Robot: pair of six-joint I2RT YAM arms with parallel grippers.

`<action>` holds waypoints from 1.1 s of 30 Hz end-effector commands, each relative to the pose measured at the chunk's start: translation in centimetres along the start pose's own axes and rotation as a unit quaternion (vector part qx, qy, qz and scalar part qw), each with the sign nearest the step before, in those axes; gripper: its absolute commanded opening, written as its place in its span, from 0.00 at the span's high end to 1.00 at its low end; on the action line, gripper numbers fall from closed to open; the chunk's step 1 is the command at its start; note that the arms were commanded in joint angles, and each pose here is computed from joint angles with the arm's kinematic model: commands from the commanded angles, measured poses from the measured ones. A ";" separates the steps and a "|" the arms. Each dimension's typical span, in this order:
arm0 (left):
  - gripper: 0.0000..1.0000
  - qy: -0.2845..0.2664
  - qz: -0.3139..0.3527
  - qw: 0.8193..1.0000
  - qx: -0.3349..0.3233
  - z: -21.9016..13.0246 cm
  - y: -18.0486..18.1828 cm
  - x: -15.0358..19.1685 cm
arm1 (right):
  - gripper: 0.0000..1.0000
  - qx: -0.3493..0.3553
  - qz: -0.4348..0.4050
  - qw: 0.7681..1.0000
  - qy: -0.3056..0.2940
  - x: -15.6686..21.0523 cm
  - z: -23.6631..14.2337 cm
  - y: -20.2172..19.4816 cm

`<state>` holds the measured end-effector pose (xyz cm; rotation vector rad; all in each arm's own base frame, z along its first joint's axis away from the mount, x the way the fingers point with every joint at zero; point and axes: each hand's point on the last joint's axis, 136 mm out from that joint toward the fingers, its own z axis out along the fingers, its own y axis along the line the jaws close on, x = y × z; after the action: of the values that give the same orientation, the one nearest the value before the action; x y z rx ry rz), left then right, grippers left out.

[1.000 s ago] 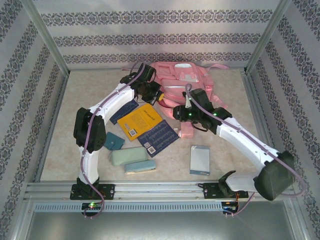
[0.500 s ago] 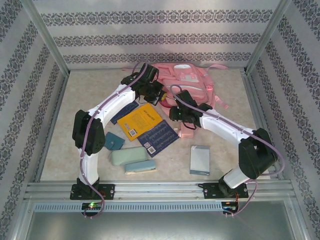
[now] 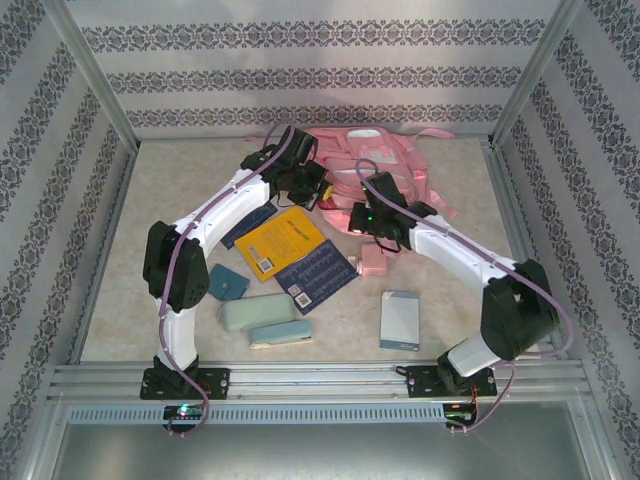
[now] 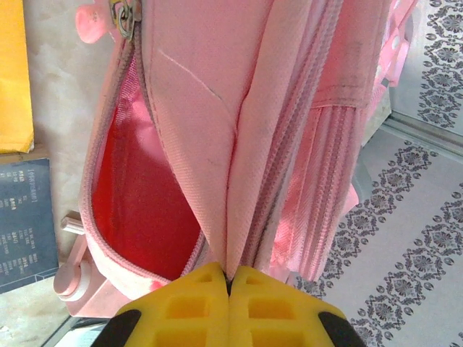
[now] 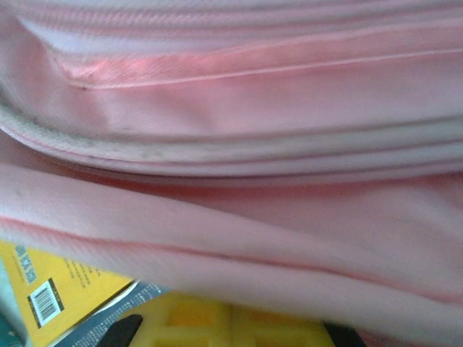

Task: Pack the student bag

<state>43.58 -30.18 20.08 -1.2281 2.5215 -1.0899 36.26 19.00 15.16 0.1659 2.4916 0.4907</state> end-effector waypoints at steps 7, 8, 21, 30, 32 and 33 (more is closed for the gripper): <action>1.00 -0.037 0.014 0.999 0.035 -4.0 -1.8 -2.2 | 1.00 -0.057 0.014 0.998 -0.009 -0.5 -2.4 -2.2; 1.00 -0.037 0.014 0.999 0.035 -4.0 -1.7 -2.2 | 1.00 -0.062 0.008 0.998 -0.007 -0.5 -2.5 -2.1; 1.00 -0.013 0.008 0.998 0.055 -4.5 -2.9 -0.3 | 0.64 -0.026 -0.022 0.999 0.004 0.4 -1.6 4.3; 1.00 -0.006 0.005 0.998 0.066 -5.4 -3.6 1.2 | 0.60 0.096 0.006 0.995 -0.005 -0.6 0.1 3.0; 1.00 -0.006 0.003 0.998 0.070 -5.5 -3.8 1.4 | 0.63 0.116 -0.002 0.993 -0.003 -0.6 0.4 2.7; 1.00 -0.006 0.003 0.997 0.072 -5.5 -3.9 1.5 | 0.64 0.123 -0.001 0.992 -0.002 -0.6 0.6 2.5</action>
<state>43.62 -29.34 21.12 -1.2314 2.4890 -1.0802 37.04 22.92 16.43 0.2111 2.5346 0.3373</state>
